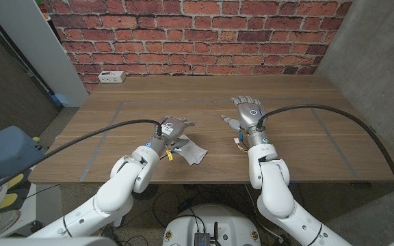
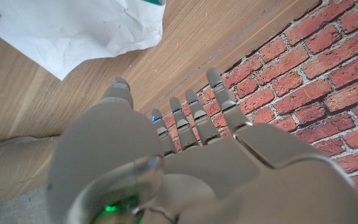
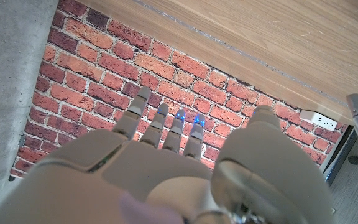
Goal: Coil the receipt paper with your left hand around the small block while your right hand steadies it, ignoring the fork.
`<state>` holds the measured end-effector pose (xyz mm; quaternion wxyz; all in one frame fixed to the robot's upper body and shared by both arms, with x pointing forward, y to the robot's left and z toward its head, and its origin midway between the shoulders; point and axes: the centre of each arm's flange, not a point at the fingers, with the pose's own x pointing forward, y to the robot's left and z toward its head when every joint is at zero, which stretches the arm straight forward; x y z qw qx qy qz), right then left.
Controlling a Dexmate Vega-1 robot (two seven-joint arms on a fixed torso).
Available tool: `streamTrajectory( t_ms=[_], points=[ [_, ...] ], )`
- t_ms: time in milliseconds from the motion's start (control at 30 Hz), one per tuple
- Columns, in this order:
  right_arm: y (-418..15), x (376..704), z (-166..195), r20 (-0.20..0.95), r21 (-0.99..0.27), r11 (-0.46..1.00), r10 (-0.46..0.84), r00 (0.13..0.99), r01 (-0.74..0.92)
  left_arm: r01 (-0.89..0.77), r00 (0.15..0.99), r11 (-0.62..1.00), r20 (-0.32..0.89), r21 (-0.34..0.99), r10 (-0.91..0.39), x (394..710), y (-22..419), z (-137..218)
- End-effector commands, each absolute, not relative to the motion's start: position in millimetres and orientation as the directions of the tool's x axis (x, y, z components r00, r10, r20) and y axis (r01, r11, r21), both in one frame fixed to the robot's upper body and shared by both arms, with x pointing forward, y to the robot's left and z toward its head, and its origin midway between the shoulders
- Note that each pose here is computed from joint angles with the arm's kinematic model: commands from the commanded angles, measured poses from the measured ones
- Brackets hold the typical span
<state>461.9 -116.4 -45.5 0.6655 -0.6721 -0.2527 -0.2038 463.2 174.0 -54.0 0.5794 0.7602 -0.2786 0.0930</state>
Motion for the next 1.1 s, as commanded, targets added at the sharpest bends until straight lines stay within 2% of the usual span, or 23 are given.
streamTrajectory(
  t_ms=[33, 467, 1100],
  points=[
    [-112.6, 471.1, -48.2, 0.658, -0.746, 0.201, 0.072, 0.75, 0.635, -0.652, 0.66, 0.181, 0.669, 0.736, -0.342, 458.2, 199.1, -50.6],
    [-109.8, 488.8, -51.6, 0.712, -0.63, 0.502, 0.067, 0.699, 0.593, -0.6, 0.581, 0.438, 0.741, 0.669, -0.336, 470.5, 217.4, -46.3],
    [-117.0, 502.7, -55.0, 0.758, -0.408, 0.834, 0.082, 0.647, 0.372, -0.401, 0.478, 0.753, 0.821, 0.521, -0.312, 487.7, 254.8, -40.9]
  ],
)
